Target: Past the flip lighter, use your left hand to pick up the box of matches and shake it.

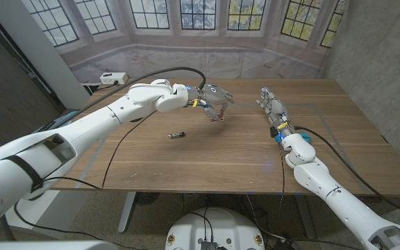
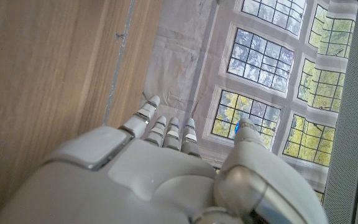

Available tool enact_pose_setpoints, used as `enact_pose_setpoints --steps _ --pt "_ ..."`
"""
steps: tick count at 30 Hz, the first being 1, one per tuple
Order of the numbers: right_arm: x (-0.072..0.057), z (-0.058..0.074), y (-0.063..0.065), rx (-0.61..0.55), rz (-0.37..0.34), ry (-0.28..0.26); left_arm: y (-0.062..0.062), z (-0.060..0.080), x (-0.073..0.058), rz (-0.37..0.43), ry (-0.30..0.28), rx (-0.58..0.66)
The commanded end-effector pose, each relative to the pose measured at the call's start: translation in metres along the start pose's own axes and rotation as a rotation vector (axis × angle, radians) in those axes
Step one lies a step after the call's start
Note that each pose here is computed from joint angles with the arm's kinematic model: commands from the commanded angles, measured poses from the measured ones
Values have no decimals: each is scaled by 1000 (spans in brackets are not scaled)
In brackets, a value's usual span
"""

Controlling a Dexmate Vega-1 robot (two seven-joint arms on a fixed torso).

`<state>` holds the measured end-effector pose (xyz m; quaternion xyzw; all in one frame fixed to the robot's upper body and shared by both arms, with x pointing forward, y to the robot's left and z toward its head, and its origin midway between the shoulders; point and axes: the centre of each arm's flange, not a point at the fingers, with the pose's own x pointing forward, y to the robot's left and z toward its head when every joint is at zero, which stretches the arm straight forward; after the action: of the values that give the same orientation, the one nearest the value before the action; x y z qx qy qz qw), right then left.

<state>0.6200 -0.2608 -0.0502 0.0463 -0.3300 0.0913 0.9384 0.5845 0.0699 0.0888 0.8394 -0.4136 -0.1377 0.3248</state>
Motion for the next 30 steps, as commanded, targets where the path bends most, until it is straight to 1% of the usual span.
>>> enact_pose_setpoints --steps 1,12,20,30 --pt "-13 3 1 -6 -12 -6 0 1 -3 -3 -5 16" --pt "-15 5 2 -11 -7 -6 -2 -4 -1 -9 0 31" --pt "-12 6 3 -15 -8 1 -4 -9 2 -10 -3 29" --pt "-9 6 1 -12 -19 5 -2 -16 8 -10 -11 31"
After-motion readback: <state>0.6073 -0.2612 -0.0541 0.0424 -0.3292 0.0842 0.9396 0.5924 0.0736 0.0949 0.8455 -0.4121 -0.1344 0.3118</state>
